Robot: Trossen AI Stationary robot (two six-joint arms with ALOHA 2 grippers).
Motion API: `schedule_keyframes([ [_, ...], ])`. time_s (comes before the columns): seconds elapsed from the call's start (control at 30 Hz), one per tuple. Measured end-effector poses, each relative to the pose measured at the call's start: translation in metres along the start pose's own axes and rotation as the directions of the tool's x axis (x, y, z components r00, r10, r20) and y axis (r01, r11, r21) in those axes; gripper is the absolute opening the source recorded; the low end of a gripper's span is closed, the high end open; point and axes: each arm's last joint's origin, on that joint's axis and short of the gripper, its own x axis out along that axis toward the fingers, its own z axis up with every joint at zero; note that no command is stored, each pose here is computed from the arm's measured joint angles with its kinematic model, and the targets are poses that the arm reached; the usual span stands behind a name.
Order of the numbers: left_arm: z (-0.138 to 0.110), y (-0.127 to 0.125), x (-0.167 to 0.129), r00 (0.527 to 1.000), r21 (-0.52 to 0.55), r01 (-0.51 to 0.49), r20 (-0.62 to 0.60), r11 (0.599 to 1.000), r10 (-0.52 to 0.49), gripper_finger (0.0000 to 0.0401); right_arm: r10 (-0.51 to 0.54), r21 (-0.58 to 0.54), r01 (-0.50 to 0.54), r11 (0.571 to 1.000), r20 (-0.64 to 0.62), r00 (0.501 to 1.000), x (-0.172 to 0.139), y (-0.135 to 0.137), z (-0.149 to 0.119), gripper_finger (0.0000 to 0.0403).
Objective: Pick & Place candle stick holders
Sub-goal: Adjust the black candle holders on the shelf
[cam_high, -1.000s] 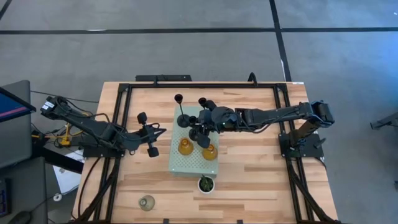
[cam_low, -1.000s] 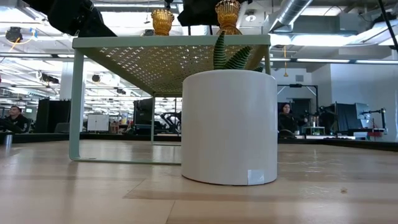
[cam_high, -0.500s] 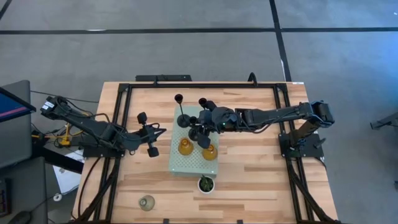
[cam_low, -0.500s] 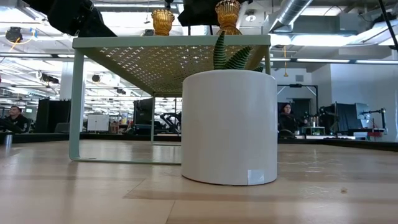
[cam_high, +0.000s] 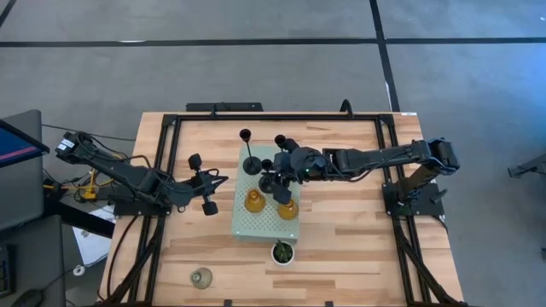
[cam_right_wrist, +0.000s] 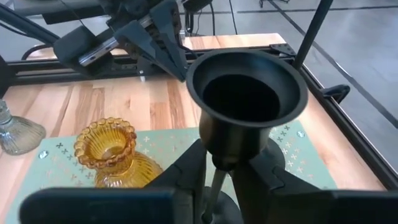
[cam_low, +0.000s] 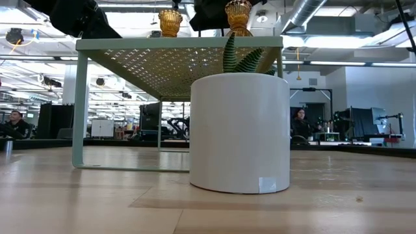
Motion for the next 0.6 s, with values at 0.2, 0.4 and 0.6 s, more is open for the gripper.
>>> schedule_keyframes([
  [0.2,0.0000,0.0000,0.0000,1.000,0.000,0.000,0.000,1.000,0.000,0.0005,0.023,-0.002,-0.023,1.000,-0.002,1.000,0.0000,0.0007,-0.0002,0.0086],
  [0.4,0.0000,0.0000,0.0000,1.000,0.000,0.000,0.000,1.000,0.000,0.0005,0.024,0.000,-0.024,1.000,-0.002,1.000,0.0000,0.0007,-0.0001,0.0137],
  [0.6,0.0000,0.0000,0.0000,1.000,0.000,0.000,0.000,1.000,0.000,0.0005,0.025,0.005,-0.025,1.000,-0.001,1.000,-0.0059,-0.0004,0.0021,0.0179],
])
